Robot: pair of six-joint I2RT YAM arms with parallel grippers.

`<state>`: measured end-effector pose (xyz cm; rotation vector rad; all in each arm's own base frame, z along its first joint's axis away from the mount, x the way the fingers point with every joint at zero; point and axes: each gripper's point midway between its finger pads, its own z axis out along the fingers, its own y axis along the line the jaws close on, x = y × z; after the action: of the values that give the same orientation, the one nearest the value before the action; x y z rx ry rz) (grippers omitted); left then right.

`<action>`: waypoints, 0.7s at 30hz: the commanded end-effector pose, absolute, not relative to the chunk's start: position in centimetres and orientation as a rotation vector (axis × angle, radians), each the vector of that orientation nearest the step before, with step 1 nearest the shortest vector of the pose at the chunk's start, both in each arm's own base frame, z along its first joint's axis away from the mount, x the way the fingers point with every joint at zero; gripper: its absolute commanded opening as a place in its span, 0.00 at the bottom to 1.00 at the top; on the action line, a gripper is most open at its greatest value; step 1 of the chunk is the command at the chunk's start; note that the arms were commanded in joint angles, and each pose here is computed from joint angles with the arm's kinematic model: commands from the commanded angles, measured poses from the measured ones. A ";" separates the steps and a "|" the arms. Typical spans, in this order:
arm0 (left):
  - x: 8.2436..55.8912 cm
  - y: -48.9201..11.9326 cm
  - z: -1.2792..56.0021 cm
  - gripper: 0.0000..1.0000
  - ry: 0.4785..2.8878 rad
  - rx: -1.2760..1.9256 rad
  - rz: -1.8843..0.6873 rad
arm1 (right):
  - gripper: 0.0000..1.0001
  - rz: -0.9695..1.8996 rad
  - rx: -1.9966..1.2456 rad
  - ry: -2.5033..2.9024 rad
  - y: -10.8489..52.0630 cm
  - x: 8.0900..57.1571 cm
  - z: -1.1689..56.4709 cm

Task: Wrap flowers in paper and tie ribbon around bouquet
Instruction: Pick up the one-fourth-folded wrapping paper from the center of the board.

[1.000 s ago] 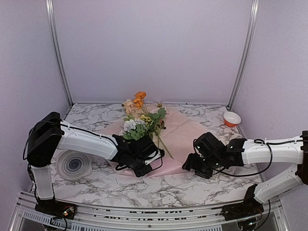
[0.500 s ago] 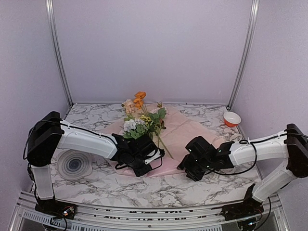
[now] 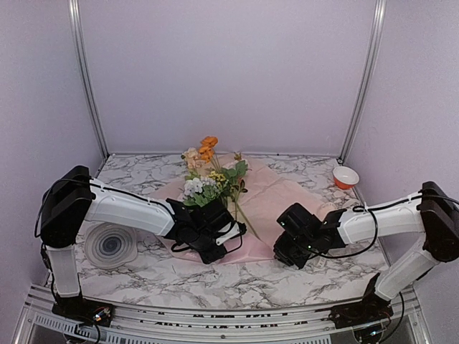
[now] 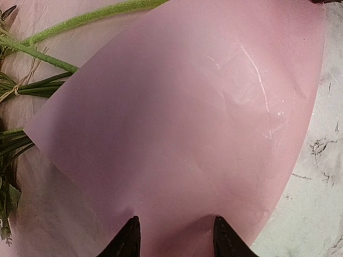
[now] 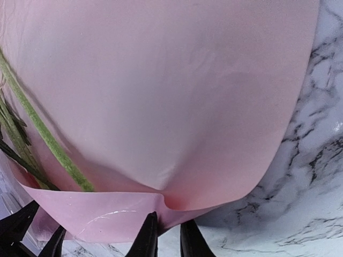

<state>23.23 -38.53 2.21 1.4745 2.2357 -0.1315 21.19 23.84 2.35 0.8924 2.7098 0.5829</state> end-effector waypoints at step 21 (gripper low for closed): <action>23.0 -45.8 6.2 0.56 2.184 1.432 -0.447 | 0.00 0.521 0.694 2.644 23.9 22.4 5.0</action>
<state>22.44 -44.96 7.30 1.4460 2.1478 -0.4584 21.46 23.22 2.92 0.7743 2.6976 0.5040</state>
